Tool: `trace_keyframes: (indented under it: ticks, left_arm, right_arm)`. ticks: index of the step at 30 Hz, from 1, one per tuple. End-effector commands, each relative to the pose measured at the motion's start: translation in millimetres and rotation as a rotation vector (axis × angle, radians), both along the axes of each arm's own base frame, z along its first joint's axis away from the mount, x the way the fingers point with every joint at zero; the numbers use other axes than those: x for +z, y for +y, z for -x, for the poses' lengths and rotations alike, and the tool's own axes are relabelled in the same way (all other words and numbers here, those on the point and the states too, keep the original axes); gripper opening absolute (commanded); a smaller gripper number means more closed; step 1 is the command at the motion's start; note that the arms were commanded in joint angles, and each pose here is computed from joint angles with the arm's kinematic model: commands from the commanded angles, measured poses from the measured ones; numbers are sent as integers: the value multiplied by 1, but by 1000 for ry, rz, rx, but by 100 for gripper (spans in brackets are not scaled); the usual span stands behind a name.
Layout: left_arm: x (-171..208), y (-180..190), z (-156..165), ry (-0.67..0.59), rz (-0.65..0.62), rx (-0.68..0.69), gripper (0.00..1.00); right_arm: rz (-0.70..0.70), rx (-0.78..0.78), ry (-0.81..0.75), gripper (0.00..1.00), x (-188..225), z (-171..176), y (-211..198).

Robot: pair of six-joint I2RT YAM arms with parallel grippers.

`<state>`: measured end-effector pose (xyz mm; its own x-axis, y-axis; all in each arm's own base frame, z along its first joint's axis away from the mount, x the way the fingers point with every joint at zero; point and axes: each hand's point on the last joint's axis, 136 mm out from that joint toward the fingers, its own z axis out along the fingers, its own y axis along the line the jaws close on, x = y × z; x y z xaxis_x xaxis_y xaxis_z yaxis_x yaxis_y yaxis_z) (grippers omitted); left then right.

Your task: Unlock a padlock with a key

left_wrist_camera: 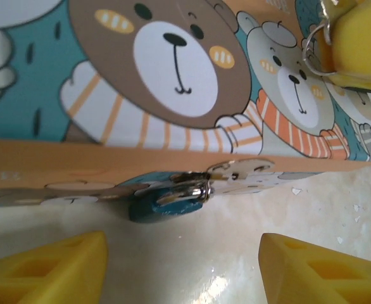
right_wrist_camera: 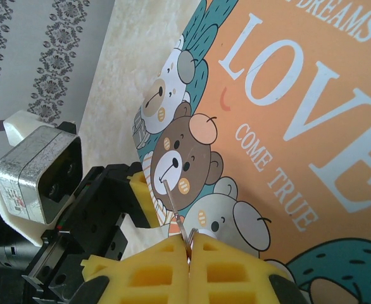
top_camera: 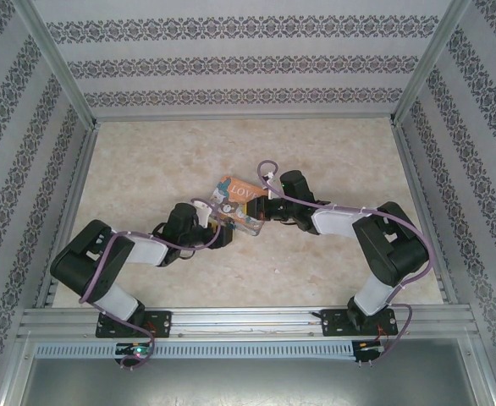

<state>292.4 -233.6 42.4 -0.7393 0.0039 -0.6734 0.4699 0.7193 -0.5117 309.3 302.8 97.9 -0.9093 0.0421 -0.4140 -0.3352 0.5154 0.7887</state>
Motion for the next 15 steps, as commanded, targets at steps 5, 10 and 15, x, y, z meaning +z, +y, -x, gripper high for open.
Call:
trace_keyframes:
  ticks: [5, 10, 15]
  left_arm:
    - [3, -14, -13, -51, -13, -14, 64]
    - [1, -21, -14, -46, -17, -26, 62]
    - [-4, -29, -14, -25, -26, -41, 60]
  right_arm:
    - [87, -13, 101, 0, -35, 12, -6]
    - [88, -14, 101, 0, -36, 12, -6]
    - [87, -14, 101, 0, -35, 12, -6]
